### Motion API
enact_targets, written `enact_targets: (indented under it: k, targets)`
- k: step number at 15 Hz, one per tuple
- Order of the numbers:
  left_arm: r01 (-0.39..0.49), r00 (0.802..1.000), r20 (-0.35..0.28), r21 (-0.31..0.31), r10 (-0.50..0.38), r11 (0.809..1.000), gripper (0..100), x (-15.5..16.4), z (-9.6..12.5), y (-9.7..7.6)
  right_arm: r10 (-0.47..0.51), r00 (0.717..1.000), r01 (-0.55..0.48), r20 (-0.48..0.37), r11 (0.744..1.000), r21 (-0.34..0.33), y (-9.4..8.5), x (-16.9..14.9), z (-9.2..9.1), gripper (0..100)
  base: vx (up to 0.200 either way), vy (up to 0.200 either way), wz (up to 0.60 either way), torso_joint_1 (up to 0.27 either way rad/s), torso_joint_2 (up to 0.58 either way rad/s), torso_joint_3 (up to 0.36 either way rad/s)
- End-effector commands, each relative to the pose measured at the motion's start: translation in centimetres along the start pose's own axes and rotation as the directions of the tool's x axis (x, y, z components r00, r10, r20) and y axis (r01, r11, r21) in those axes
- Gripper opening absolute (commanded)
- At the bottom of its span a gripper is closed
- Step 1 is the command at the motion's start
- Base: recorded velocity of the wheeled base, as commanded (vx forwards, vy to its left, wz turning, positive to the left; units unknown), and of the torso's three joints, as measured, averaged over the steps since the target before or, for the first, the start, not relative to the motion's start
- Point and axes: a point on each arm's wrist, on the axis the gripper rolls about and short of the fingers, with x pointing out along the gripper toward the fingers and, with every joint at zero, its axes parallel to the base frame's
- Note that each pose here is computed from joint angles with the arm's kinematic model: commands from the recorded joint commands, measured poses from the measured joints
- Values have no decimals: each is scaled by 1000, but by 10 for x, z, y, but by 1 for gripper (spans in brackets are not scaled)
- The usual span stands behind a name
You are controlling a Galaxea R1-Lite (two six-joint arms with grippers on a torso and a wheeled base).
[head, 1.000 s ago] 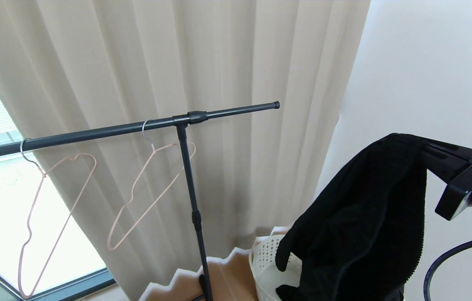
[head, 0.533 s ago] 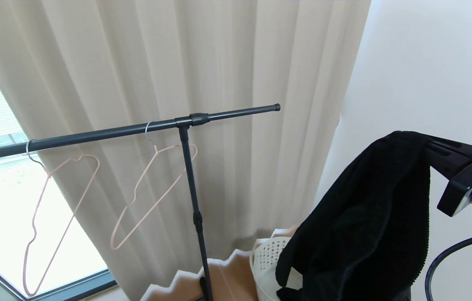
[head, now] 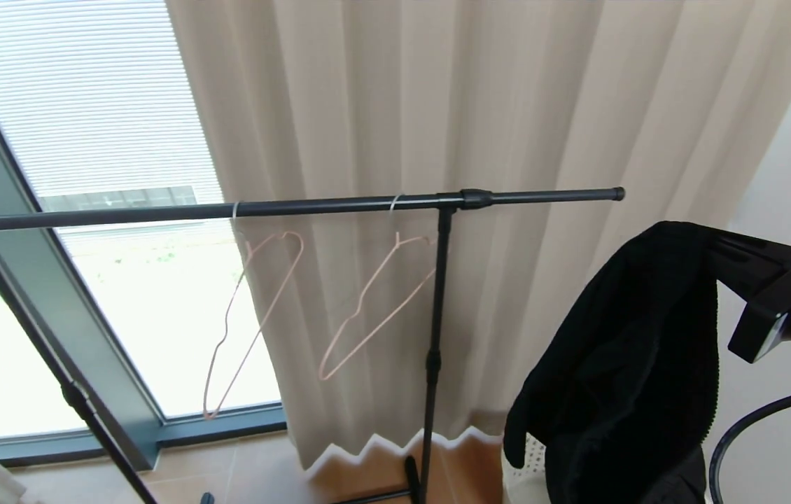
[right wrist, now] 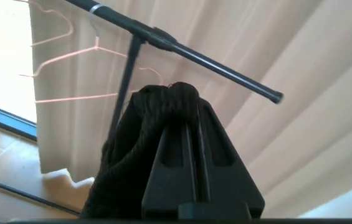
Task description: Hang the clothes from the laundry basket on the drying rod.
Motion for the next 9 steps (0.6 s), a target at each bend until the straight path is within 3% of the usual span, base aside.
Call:
enact_targets:
  k: [1, 7, 9]
  targets:
    - [1, 1000, 0, 0, -1, 1000, 100, 0, 0, 0, 1, 1000, -1, -1, 1000, 0, 0, 0, 0, 0, 0, 0, 600, 17, 2, 2]
    - [1, 1000, 0, -3, -1, 1000, 100, 0, 0, 0, -1, 1000, 1, -1, 1000, 0, 0, 0, 0, 0, 0, 0, 0, 0, 0, 0]
    - [1, 1000, 0, -3, -1, 1000, 100, 0, 0, 0, -2, 1000, 2, 1, 1000, 0, 0, 0, 0, 0, -200, 200, 0, 10, -2, 5]
